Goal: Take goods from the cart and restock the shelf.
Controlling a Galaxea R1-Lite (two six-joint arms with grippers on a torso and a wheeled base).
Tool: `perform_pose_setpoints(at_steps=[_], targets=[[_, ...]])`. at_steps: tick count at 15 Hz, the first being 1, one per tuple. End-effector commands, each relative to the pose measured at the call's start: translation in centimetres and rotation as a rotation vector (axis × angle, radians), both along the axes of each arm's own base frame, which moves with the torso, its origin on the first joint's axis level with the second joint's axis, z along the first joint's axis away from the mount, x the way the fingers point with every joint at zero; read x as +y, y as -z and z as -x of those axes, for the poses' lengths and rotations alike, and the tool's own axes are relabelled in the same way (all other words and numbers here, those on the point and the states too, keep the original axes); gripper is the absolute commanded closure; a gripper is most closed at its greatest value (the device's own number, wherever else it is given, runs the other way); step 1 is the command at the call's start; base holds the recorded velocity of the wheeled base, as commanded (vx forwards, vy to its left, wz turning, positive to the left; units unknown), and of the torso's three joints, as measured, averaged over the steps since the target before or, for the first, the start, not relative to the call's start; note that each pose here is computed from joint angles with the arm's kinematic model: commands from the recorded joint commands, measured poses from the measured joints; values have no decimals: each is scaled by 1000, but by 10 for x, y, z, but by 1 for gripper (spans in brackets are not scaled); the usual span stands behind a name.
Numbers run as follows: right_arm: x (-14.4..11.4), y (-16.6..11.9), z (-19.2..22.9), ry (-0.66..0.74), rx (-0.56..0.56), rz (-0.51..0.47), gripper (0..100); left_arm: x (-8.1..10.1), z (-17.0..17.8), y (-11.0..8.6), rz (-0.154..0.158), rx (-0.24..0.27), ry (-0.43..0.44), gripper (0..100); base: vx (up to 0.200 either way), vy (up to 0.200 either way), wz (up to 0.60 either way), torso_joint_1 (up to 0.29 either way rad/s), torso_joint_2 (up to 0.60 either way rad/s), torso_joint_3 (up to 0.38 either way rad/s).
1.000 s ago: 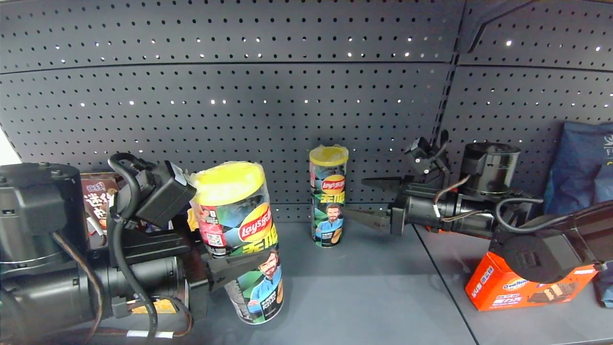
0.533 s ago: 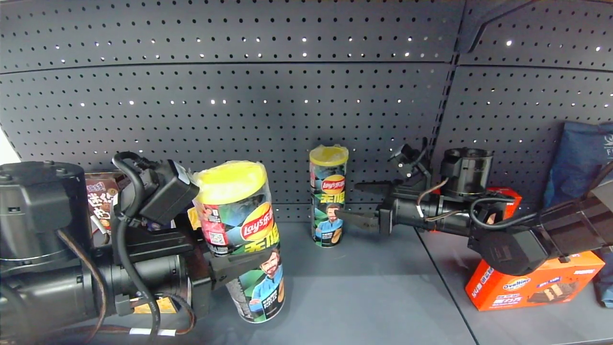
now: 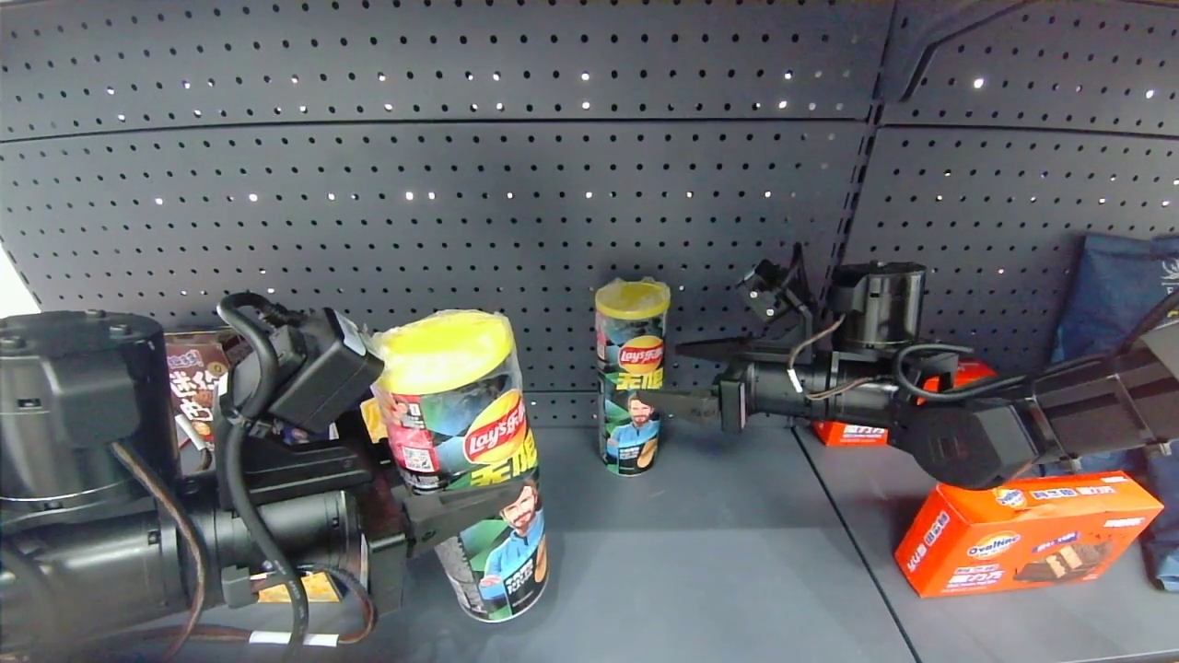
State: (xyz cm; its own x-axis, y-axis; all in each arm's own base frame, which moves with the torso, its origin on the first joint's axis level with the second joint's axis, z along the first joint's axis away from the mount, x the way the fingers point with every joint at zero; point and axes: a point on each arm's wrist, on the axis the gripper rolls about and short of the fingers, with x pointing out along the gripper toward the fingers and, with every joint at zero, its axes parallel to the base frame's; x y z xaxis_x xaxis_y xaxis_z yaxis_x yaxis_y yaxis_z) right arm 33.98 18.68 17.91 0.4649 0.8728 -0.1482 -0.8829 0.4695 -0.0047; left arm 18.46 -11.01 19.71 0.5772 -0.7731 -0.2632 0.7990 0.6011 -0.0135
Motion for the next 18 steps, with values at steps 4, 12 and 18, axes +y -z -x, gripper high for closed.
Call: perform_pose_setpoints(at_steps=[4,12,18], targets=[[9,11,-4,-16,23,12,0,0,0,1,-1,2,-2,100,0,0,0,0,0,0],[19,37,-16,-25,67,36,0,4,-2,1,1,5,-13,100,0,0,0,0,0,0],[28,48,-25,-27,76,43,0,5,-2,1,0,6,-15,100,0,0,0,0,0,0]])
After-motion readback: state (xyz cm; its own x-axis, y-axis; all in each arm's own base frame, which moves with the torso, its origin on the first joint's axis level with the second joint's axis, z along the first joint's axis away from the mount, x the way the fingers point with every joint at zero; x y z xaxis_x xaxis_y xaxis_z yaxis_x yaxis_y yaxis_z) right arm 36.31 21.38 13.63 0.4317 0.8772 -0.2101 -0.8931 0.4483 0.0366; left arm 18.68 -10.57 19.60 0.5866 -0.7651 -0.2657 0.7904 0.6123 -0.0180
